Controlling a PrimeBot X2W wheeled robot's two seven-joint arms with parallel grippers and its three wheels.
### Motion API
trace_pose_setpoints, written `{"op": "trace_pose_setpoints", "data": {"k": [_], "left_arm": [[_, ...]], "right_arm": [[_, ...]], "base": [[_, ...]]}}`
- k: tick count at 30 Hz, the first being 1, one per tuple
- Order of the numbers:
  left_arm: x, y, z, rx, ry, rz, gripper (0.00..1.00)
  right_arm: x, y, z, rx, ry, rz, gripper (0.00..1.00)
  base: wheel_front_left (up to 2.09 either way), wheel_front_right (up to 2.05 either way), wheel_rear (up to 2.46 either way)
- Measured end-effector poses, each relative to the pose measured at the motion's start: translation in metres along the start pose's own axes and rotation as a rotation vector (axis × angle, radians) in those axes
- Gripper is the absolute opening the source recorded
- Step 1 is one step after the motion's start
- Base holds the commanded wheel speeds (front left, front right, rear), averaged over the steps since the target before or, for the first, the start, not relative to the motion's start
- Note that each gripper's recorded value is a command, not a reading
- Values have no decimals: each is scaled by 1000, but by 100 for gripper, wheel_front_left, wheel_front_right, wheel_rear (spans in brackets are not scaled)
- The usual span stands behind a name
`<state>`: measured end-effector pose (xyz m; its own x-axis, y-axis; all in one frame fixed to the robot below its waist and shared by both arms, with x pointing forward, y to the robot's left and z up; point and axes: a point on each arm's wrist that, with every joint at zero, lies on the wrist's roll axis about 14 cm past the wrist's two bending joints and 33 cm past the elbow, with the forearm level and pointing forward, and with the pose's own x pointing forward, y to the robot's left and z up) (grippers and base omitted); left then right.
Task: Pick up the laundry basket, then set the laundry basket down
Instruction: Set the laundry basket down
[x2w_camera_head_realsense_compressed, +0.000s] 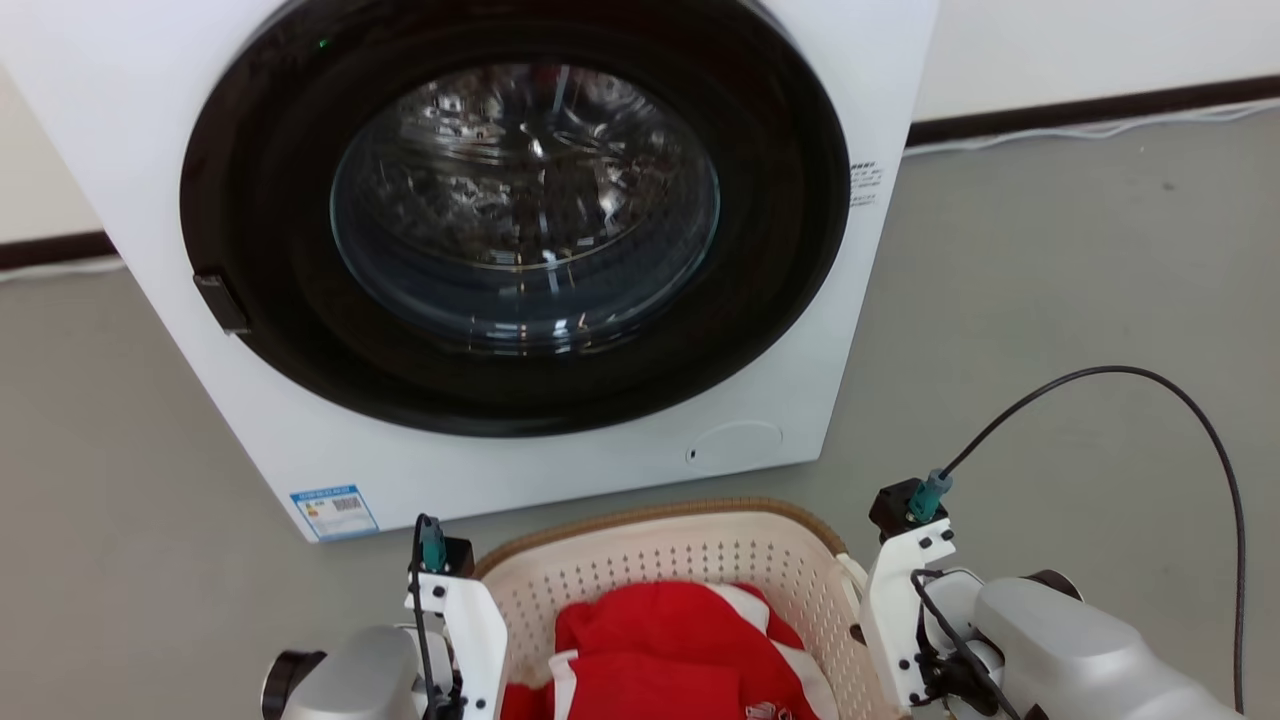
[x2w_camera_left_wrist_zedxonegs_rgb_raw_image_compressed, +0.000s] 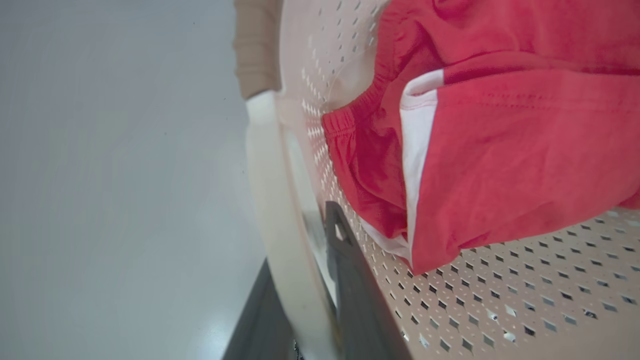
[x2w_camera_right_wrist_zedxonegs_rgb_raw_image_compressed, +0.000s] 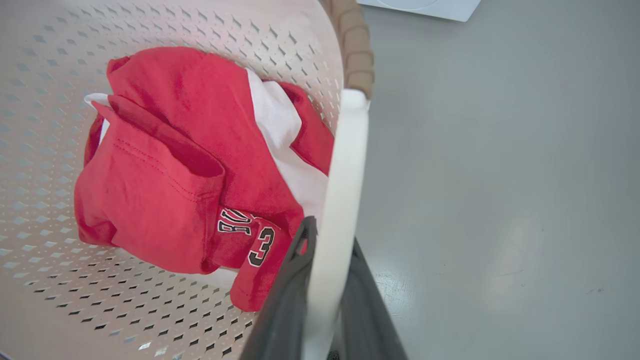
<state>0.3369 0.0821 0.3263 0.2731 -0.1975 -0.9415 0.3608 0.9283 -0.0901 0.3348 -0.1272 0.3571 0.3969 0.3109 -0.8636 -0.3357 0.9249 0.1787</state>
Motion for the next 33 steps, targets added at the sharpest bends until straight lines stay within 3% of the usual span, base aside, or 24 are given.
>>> {"op": "trace_pose_setpoints", "data": {"k": [17, 33], "left_arm": [[39, 31, 12, -39, -8, 41, 0], [88, 45, 37, -39, -56, 76, 0]], "right_arm": [[49, 1, 12, -14, -58, 61, 0], [95, -25, 23, -27, -133, 45, 0]], "base": [[0, 0, 0], [0, 0, 0]]}}
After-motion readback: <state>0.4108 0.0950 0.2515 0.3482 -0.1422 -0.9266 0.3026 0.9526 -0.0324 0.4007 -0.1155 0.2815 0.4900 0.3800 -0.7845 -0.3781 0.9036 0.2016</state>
